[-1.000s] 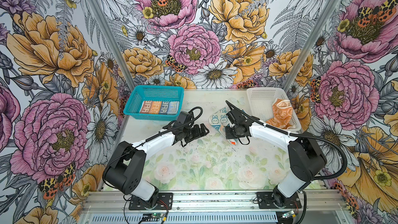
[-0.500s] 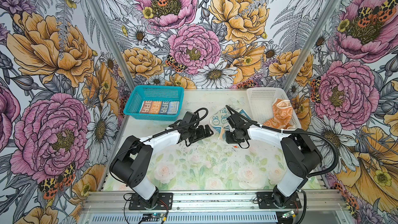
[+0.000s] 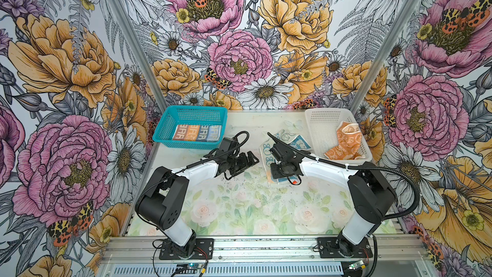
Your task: Fold and stack the towels
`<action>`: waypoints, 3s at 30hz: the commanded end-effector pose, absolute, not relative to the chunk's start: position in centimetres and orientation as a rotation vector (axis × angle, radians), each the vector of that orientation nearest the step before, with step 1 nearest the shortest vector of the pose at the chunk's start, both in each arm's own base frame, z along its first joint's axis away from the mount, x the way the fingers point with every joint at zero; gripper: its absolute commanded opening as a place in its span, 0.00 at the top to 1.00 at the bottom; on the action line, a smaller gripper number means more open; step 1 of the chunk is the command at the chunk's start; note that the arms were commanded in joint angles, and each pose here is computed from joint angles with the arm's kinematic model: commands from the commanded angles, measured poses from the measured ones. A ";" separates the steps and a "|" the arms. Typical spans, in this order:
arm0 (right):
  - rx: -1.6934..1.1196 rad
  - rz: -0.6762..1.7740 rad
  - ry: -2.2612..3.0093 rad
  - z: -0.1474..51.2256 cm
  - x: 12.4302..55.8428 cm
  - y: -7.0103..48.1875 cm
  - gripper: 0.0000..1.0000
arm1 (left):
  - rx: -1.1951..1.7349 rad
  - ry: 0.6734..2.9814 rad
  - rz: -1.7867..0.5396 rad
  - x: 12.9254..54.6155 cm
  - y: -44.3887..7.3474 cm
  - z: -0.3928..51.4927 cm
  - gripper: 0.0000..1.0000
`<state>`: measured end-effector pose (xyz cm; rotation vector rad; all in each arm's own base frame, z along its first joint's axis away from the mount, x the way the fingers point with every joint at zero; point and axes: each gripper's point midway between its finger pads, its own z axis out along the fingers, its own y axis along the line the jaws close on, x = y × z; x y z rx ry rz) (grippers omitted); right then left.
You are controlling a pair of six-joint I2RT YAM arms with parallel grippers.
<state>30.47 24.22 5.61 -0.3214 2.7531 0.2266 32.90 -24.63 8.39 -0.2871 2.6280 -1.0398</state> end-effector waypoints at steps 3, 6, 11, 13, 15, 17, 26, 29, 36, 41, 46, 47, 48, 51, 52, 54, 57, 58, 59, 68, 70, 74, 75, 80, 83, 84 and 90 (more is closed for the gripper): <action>-0.403 0.110 2.749 5.6 30.0 24.2 0.53 | -0.272 2.606 -1.049 32.8 -23.9 9.0 0.01; -0.435 0.076 2.749 5.5 29.2 23.8 0.53 | -0.272 2.607 -1.041 32.7 -23.6 8.9 0.01; -0.470 0.010 2.773 4.5 27.9 22.2 0.54 | -0.271 2.610 -1.037 32.7 -23.7 8.7 0.01; -0.471 -0.017 2.776 4.2 27.7 21.7 0.55 | -0.264 2.609 -1.039 32.7 -23.9 8.8 0.01; -0.484 -0.034 2.780 3.9 27.5 21.4 0.57 | -0.262 2.610 -1.037 32.6 -24.0 8.8 0.01; -0.494 -0.035 2.787 3.6 27.4 21.4 0.58 | -0.259 2.612 -1.032 32.5 -24.0 8.9 0.01; -0.526 -0.063 2.830 1.5 28.0 22.6 0.73 | -0.267 2.611 -1.025 32.5 -23.7 8.8 0.01; -0.521 -0.063 2.849 0.5 28.8 23.6 0.76 | -0.281 2.606 -1.027 32.7 -23.3 9.0 0.01; -0.487 0.051 2.860 -0.2 32.4 27.1 0.81 | -0.310 2.595 -1.007 32.9 -21.5 9.3 0.01; -0.456 0.150 2.817 2.4 34.2 28.2 0.80 | -0.325 2.584 -0.996 32.8 -20.5 9.6 0.01; -0.464 0.220 2.806 4.0 33.0 28.5 0.73 | -0.323 2.595 -0.984 32.8 -20.4 9.2 0.01; -0.470 0.220 2.804 4.1 32.7 28.5 0.71 | -0.325 2.597 -0.984 32.9 -20.4 9.1 0.01; -0.481 0.213 2.807 4.0 32.3 28.5 0.69 | -0.323 2.597 -0.987 33.0 -20.5 9.1 0.01; -0.500 0.186 2.810 3.6 31.6 28.4 0.64 | -0.321 2.596 -0.993 33.2 -20.6 9.0 0.01; -0.503 0.180 2.815 3.3 31.5 28.4 0.64 | -0.320 2.595 -0.995 33.2 -20.7 9.1 0.01; -0.510 0.168 2.823 2.9 31.2 28.3 0.64 | -0.320 2.590 -0.997 33.3 -20.7 9.3 0.01; -0.516 0.132 2.834 2.1 31.1 28.0 0.64 | -0.322 2.590 -0.998 33.3 -20.6 9.2 0.01; -0.515 0.118 2.837 1.8 31.1 27.9 0.65 | -0.321 2.591 -0.998 33.3 -20.6 9.2 0.01; -0.515 0.109 2.837 1.7 31.2 27.8 0.66 | -0.324 2.593 -0.997 33.3 -20.6 9.1 0.01; -0.519 0.085 2.837 1.4 31.2 27.6 0.80 | -0.328 2.600 -0.990 33.0 -20.4 8.9 0.01; -0.523 0.098 2.829 1.8 31.3 27.7 0.81 | -0.324 2.597 -0.992 33.1 -20.5 9.0 0.01; -0.518 0.112 2.814 2.6 31.6 27.8 0.84 | -0.315 2.598 -0.986 33.2 -20.8 9.2 0.01; -0.516 0.118 2.812 2.7 31.7 27.8 0.85 | -0.310 2.600 -0.981 33.2 -20.8 9.2 0.01; -0.501 0.160 2.788 4.1 32.2 28.0 0.91 | -0.271 2.612 -0.962 33.0 -21.5 9.3 0.01; -0.485 0.182 2.773 5.0 32.5 28.0 0.96 | -0.251 2.631 -0.953 32.7 -21.9 8.8 0.01; -0.480 0.192 2.769 5.4 32.6 27.9 0.97 | -0.239 2.638 -0.947 32.7 -22.1 8.7 0.01; -0.404 0.242 2.744 7.4 33.3 26.6 1.00 | -0.097 2.718 -0.882 31.6 -24.3 7.8 0.08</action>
